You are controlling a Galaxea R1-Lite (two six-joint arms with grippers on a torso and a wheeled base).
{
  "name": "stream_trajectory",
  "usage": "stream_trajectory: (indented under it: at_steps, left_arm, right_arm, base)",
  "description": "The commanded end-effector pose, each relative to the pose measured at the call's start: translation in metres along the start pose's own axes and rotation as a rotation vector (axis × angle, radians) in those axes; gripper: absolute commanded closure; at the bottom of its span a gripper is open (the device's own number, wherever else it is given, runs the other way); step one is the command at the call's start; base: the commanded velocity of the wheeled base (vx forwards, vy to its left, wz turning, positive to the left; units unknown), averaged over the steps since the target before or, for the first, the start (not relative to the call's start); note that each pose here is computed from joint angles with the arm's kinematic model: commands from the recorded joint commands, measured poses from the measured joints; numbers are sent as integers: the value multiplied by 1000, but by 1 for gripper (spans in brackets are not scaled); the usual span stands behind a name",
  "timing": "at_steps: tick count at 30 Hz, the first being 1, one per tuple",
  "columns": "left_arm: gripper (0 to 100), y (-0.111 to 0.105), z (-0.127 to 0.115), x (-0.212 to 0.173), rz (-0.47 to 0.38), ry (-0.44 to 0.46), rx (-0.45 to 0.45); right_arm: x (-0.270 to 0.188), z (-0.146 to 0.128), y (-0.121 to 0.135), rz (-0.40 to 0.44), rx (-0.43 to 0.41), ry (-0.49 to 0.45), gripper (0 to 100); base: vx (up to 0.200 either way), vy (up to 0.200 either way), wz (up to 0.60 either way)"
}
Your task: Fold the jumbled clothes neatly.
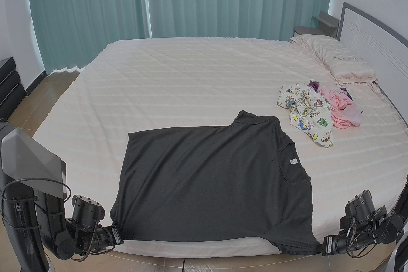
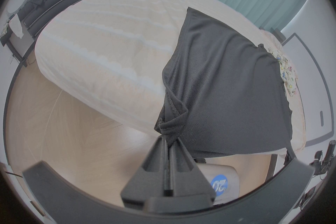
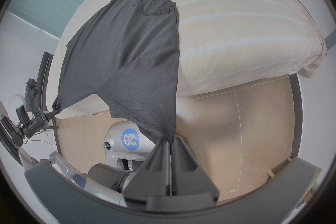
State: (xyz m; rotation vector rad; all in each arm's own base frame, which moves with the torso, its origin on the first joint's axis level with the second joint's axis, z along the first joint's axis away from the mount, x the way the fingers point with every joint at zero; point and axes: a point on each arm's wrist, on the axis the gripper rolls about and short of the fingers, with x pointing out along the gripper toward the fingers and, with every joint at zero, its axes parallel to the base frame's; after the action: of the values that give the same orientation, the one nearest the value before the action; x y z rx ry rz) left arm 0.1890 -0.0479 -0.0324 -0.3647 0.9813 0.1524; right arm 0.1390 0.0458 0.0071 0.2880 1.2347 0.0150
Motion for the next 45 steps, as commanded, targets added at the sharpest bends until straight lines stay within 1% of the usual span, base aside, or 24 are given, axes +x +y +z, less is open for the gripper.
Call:
stream_trajectory:
  at_steps: [1,3,7,8,9,13,15,18,22,24,25,26,31,35,36,40,45]
  left_arm:
    - [100,-2,-1,-13,-22,3,26]
    - [100,-1,-3,-14,-10,26,37]
    - [100,-3,-13,-21,9,101,83]
    - [100,-3,-13,-21,9,101,83]
    - [100,-5,-18,-25,14,131,111]
    - [100,-5,-20,-32,17,148,125]
    - [100,-5,-20,-32,17,148,122]
    - [100,-8,-15,-31,-3,117,101]
    - [100,-14,1,-31,-65,27,44]
    - [100,-18,7,-30,-80,2,29]
    - [100,-20,10,-30,-88,-12,26]
    - [100,-21,12,-30,-92,-22,21]
    - [100,-29,32,-27,-117,-99,-15]
    - [100,-33,43,-28,-130,-148,-33]
    - [100,-33,44,-28,-129,-149,-34]
    - [100,-38,58,-22,-105,-145,-55]
    - [100,-45,69,-19,-102,-151,-86]
  right_arm:
    - [-4,-6,-3,-13,-16,23,100]
    - [-5,-8,-5,-20,-26,36,100]
    - [-8,-9,-6,-22,-27,38,100]
    - [-8,-9,-6,-22,-27,38,100]
    - [-8,-10,-6,-29,-30,47,100]
    - [-10,-12,-7,-31,-48,51,100]
    - [-12,-10,-6,-18,-48,28,100]
    - [-16,-3,-2,9,-39,-25,100]
    - [-24,16,7,63,-30,-136,100]
    - [-28,26,12,85,-32,-182,100]
    - [-28,27,13,87,-34,-185,100]
    - [-31,38,18,105,-31,-223,100]
    - [-33,60,26,124,-20,-285,100]
    - [-36,72,31,141,-16,-328,100]
    - [-36,73,31,141,-14,-330,100]
    - [-39,88,35,152,-8,-376,100]
    - [-40,105,43,167,-10,-416,100]
  base:
    - [0,0,0]
    - [0,0,0]
    - [0,0,0]
    - [0,0,0]
    - [0,0,0]
    - [0,0,0]
    - [0,0,0]
    - [0,0,0]
    - [0,0,0]
    - [0,0,0]
    - [0,0,0]
    - [0,0,0]
    - [0,0,0]
    - [0,0,0]
    - [0,0,0]
    - [0,0,0]
    - [0,0,0]
